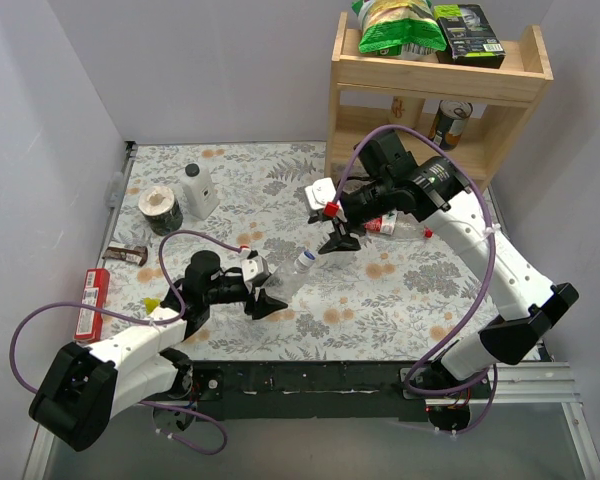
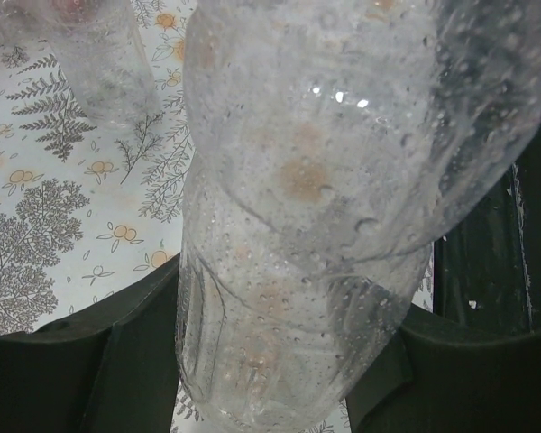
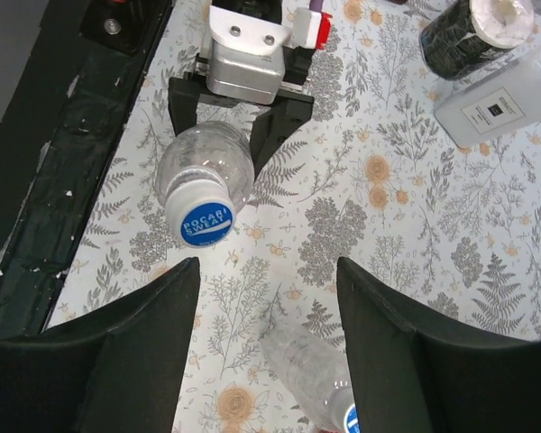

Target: Screw on the bottle caps

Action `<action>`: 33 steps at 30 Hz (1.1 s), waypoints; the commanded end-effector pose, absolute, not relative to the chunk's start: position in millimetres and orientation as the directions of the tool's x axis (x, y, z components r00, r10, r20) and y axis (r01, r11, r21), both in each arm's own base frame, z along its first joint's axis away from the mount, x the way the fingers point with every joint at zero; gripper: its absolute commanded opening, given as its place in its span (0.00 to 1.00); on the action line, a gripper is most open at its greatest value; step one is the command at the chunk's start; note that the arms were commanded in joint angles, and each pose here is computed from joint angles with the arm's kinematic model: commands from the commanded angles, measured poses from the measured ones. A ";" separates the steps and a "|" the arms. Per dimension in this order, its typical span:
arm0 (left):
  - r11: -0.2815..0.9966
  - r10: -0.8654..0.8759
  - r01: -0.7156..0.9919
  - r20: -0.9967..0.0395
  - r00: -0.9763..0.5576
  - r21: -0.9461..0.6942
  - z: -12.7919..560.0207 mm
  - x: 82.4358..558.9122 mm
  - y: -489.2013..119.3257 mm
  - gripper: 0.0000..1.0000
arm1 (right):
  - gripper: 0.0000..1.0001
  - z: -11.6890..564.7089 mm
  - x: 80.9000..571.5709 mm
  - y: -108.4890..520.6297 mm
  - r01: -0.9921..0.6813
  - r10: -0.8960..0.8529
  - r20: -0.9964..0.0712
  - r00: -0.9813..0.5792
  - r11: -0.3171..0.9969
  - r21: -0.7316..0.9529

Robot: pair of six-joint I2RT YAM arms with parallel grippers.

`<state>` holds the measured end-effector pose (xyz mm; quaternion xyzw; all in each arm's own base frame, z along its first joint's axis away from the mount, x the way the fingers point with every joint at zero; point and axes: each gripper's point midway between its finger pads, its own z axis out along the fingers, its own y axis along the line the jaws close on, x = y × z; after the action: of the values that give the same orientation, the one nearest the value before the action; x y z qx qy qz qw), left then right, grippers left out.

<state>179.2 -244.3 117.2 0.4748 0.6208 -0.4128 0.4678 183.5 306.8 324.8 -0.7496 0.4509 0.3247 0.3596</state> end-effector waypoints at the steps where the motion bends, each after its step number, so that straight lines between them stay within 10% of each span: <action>1: 0.176 0.186 0.984 -0.981 -0.049 -0.016 134.7 184.0 -250.4 0.00 | 0.67 338.3 185.9 303.1 -0.903 -0.414 -0.816 0.404 -0.322 -0.284; 33: 0.173 0.163 0.984 -0.983 -0.079 -0.050 139.4 184.8 -254.1 0.00 | 0.63 319.4 157.6 333.9 -0.905 -0.396 -0.853 0.339 -0.384 -0.181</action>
<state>181.5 -248.9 119.6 0.4699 0.6248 -0.4256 0.4558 164.3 328.4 322.5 -0.7478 0.4357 0.3584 0.3500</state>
